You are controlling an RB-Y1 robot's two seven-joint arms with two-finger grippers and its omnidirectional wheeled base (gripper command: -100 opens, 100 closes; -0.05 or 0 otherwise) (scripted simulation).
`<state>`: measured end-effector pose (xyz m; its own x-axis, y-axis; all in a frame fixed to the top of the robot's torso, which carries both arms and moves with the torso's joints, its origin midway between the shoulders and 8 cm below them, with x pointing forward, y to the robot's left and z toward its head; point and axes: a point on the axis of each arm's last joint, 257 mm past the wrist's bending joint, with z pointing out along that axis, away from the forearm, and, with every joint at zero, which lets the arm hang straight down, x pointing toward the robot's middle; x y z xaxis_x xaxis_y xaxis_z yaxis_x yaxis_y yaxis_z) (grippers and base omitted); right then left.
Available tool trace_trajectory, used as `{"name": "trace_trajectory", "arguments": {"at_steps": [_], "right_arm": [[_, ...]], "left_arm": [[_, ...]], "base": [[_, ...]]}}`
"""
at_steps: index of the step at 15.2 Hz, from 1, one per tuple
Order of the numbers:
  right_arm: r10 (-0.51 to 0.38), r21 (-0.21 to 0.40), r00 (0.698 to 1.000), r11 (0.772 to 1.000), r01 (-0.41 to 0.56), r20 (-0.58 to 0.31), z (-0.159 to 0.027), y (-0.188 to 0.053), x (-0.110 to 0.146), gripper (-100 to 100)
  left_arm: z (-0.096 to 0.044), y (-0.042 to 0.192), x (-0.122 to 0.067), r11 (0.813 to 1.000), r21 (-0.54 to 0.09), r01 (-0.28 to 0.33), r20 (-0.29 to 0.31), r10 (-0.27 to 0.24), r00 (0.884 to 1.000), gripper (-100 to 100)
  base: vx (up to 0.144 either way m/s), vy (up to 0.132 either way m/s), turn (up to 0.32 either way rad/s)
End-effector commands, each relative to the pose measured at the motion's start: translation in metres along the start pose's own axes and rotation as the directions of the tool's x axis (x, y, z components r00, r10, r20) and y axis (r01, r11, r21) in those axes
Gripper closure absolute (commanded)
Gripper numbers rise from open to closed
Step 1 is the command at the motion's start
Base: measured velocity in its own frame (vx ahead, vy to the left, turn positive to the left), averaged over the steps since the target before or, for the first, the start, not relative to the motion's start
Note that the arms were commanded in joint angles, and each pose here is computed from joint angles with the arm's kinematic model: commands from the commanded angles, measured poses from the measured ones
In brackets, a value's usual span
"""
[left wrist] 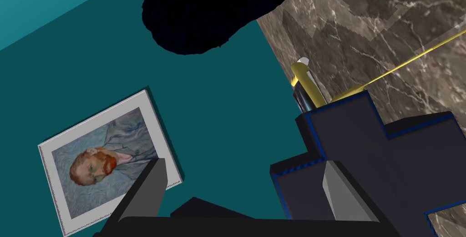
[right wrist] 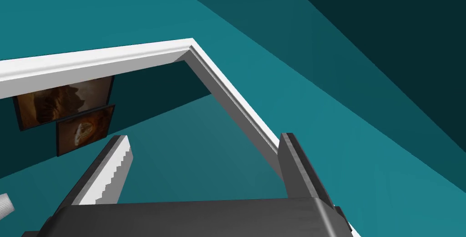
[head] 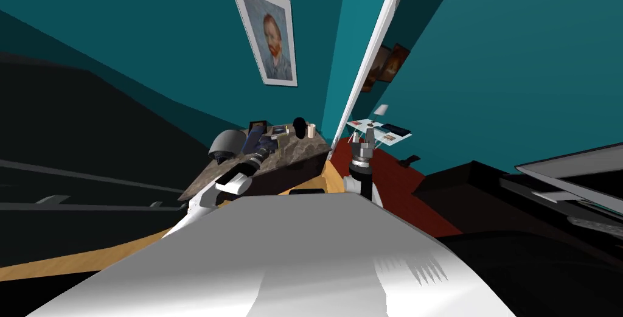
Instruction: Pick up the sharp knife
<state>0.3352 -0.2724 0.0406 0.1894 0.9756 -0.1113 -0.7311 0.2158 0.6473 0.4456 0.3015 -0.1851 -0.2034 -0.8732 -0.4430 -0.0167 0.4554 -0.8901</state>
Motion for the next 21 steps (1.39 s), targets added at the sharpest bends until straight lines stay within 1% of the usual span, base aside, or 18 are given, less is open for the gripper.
{"name": "trace_trajectory", "arguments": {"at_steps": [1, 2, 3, 5, 6, 8, 9, 11, 12, 14, 15, 17, 18, 19, 20, 21], "right_arm": [[0.0, 0.0, 1.0, 1.0, 0.0, 0.0, 0.0, 0.0, 0.0, 0], [0.0, 0.0, 1.0, 1.0, 0.0, 0.0, 0.0, 0.0, 0.0, 0], [0.0, 0.0, 1.0, 1.0, 0.0, 0.0, 0.0, 0.0, 0.0, 0], [0.0, 0.0, 1.0, 1.0, 0.0, 0.0, 0.0, 0.0, 0.0, 0], [0.0, 0.0, 1.0, 1.0, 0.0, 0.0, 0.0, 0.0, 0.0, 0], [0.0, 0.0, 1.0, 1.0, 0.0, 0.0, 0.0, 0.0, 0.0, 0], [0.0, 0.0, 1.0, 1.0, 0.0, 0.0, 0.0, 0.0, 0.0, 0], [0.0, 0.0, 1.0, 1.0, 0.0, 0.0, 0.0, 0.0, 0.0, 0], [0.0, 0.0, 1.0, 1.0, 0.0, 0.0, 0.0, 0.0, 0.0, 0], [0.0, 0.0, 1.0, 1.0, 0.0, 0.0, 0.0, 0.0, 0.0, 0], [0.0, 0.0, 1.0, 1.0, 0.0, 0.0, 0.0, 0.0, 0.0, 0], [0.0, 0.0, 1.0, 1.0, 0.0, 0.0, 0.0, 0.0, 0.0, 0], [0.0, 0.0, 1.0, 1.0, 0.0, 0.0, 0.0, 0.0, 0.0, 0], [0.0, 0.0, 1.0, 1.0, 0.0, 0.0, 0.0, 0.0, 0.0, 0], [0.0, 0.0, 1.0, 1.0, 0.0, 0.0, 0.0, 0.0, 0.0, 0], [0.0, 0.0, 1.0, 1.0, 0.0, 0.0, 0.0, 0.0, 0.0, 0]], "left_arm": [[0.002, 0.012, -0.001, 0.999, -0.049, -0.01, -0.025, 0.009, 1.0, -100], [0.002, 0.014, -0.001, 0.998, -0.057, -0.01, -0.027, 0.008, 1.0, -100], [0.004, 0.025, -0.005, 0.995, -0.094, -0.023, -0.051, 0.018, 0.999, -100], [0.003, 0.032, -0.003, 0.992, -0.12, -0.024, -0.059, 0.017, 0.998, -100], [0.004, 0.043, -0.007, 0.987, -0.159, -0.038, -0.082, 0.025, 0.996, -100], [0.002, 0.049, -0.006, 0.982, -0.184, -0.04, -0.09, 0.024, 0.996, -100], [0.003, 0.06, -0.011, 0.974, -0.221, -0.054, -0.112, 0.03, 0.993, -100], [0.001, 0.066, -0.01, 0.967, -0.247, -0.057, -0.121, 0.028, 0.992, -100], [0.0, 0.076, -0.016, 0.956, -0.283, -0.072, -0.142, 0.033, 0.989, -100], [-0.002, 0.083, -0.014, 0.948, -0.309, -0.076, -0.15, 0.03, 0.988, -100], [-0.004, 0.093, -0.021, 0.934, -0.346, -0.092, -0.171, 0.033, 0.985, -100], [-0.007, 0.099, -0.019, 0.924, -0.369, -0.095, -0.179, 0.029, 0.983, -100], [-0.009, 0.108, -0.027, 0.909, -0.403, -0.109, -0.197, 0.031, 0.98, -100], [-0.012, 0.113, -0.025, 0.899, -0.423, -0.113, -0.204, 0.027, 0.979, -100], [-0.012, 0.114, -0.025, 0.897, -0.428, -0.114, -0.206, 0.026, 0.978, -100], [-0.016, 0.124, -0.033, 0.876, -0.465, -0.129, -0.224, 0.024, 0.974, -100]], "base": [[0.001, 0.015, -0.227], [0.0, 0.016, -0.1], [0.0, 0.013, -0.174], [0.001, 0.016, -0.162], [0.001, 0.011, -0.278], [0.0, 0.017, -0.155], [0.0, 0.012, -0.214], [-0.001, 0.016, -0.151], [0.0, 0.011, -0.186], [-0.001, 0.014, -0.167], [-0.001, 0.011, -0.218], [-0.002, 0.015, -0.174], [-0.002, 0.011, -0.194], [-0.002, 0.013, -0.241], [-0.002, 0.015, -0.085], [-0.001, 0.012, -0.169]]}}
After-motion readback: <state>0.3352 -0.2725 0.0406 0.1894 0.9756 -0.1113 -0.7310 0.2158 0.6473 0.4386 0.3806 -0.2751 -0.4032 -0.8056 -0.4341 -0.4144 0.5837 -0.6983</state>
